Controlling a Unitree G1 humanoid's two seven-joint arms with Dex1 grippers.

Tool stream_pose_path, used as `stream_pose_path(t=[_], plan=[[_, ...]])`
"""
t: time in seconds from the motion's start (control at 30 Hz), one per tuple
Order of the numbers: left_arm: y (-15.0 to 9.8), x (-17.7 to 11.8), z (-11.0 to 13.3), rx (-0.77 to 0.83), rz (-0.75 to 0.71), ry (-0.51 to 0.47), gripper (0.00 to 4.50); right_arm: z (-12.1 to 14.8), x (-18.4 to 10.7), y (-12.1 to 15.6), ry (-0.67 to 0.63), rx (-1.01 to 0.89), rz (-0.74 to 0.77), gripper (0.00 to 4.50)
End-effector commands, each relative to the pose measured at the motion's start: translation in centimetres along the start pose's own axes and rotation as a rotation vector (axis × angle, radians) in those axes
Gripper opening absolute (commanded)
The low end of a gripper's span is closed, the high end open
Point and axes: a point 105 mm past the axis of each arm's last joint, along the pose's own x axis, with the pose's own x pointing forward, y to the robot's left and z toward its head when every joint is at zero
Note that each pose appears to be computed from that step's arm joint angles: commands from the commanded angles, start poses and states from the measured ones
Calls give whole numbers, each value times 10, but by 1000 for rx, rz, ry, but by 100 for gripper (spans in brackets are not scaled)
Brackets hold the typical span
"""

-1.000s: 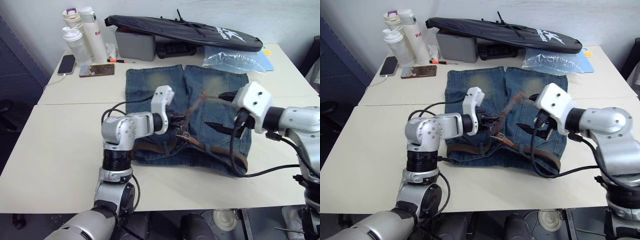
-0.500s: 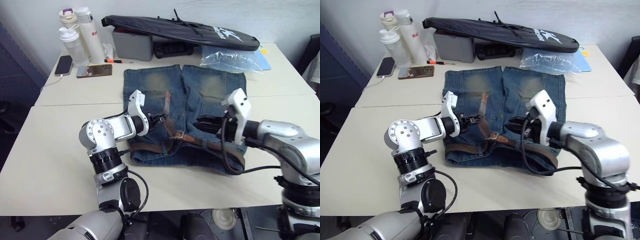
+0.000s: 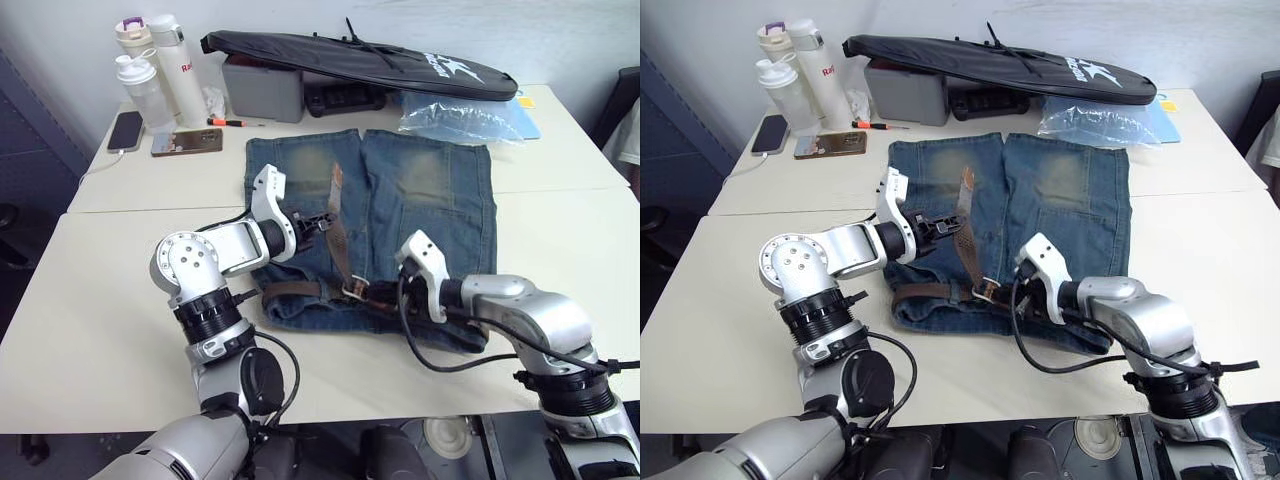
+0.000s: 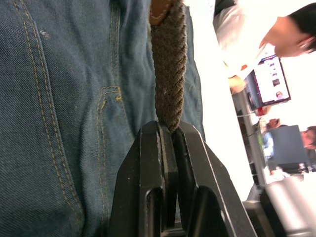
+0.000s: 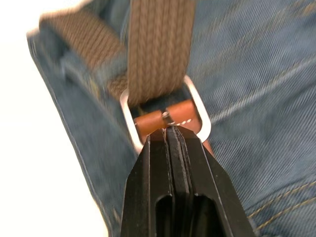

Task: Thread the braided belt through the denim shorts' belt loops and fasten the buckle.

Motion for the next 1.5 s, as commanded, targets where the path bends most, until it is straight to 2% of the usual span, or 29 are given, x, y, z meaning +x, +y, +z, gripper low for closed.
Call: stream_pose_path(t=[0.03, 0.13, 0.27, 0.47, 0.7, 1.5], plan=[[-45, 18, -10, -144, -213, -20, 0, -29, 5, 1, 103, 10, 12, 8], [-31, 11, -5, -201, -182, -55, 0, -48, 4, 0, 201, -67, 8, 8], [-16, 4, -6, -235, -121, -72, 0, -56, 3, -7, 256, -115, -26, 8], [-9, -1, -12, -252, -92, -63, 0, -31, 8, -4, 142, -127, -6, 8], [-7, -2, -14, -264, -75, -56, 0, -1, 12, 6, 9, -41, 50, 8], [0, -15, -16, -288, -23, -89, 0, 46, 24, 9, -104, -153, 134, 8]])
